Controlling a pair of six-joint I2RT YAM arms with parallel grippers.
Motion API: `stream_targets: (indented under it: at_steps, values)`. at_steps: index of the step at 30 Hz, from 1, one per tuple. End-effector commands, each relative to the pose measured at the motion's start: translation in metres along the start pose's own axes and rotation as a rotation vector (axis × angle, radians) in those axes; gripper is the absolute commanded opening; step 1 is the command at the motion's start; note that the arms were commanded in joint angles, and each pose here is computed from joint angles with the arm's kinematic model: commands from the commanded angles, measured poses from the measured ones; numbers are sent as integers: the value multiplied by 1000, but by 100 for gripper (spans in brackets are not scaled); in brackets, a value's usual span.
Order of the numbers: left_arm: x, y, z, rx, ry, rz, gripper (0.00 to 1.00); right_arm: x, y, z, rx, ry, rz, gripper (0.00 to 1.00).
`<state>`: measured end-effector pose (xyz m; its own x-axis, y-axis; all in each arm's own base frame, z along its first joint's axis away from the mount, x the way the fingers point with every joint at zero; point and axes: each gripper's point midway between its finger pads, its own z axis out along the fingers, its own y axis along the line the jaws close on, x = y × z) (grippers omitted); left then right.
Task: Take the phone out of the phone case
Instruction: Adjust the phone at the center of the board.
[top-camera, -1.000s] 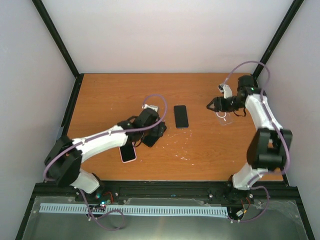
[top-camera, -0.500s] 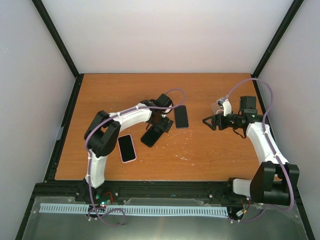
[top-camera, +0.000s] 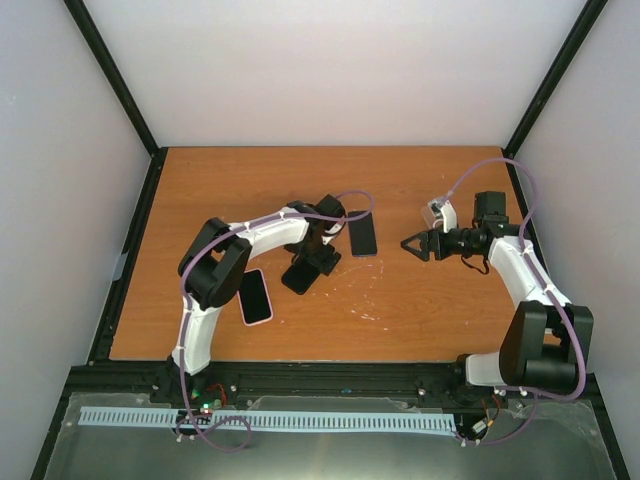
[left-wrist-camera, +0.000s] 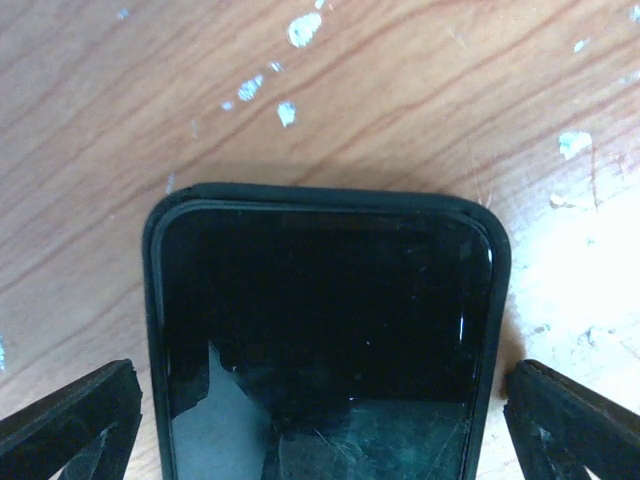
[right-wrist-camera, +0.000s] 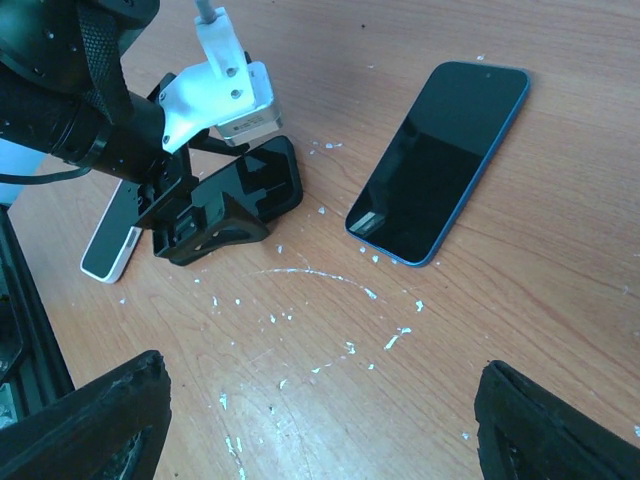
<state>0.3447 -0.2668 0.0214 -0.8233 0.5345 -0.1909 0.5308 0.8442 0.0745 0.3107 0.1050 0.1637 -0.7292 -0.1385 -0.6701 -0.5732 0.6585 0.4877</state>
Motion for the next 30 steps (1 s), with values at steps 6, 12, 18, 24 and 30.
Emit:
stream_targets:
  at_steps: [6, 12, 18, 24, 30]
  values:
    - [24, -5, 23, 39, 192, 45, 90, -8, 4, 0, -39, -9, -19, 82]
    - [31, -11, 27, 70, 233, 28, 80, -6, 3, 2, -49, 1, -9, 82]
    - [36, -7, 25, 53, 243, 22, 73, -5, 2, 3, -54, 6, -2, 82]
    - [19, -14, 10, 95, 180, -8, 57, -5, 1, 3, -53, 10, 1, 82]
    - [5, -22, -5, 147, 123, 3, 48, -3, 0, 5, -53, 17, 9, 82]
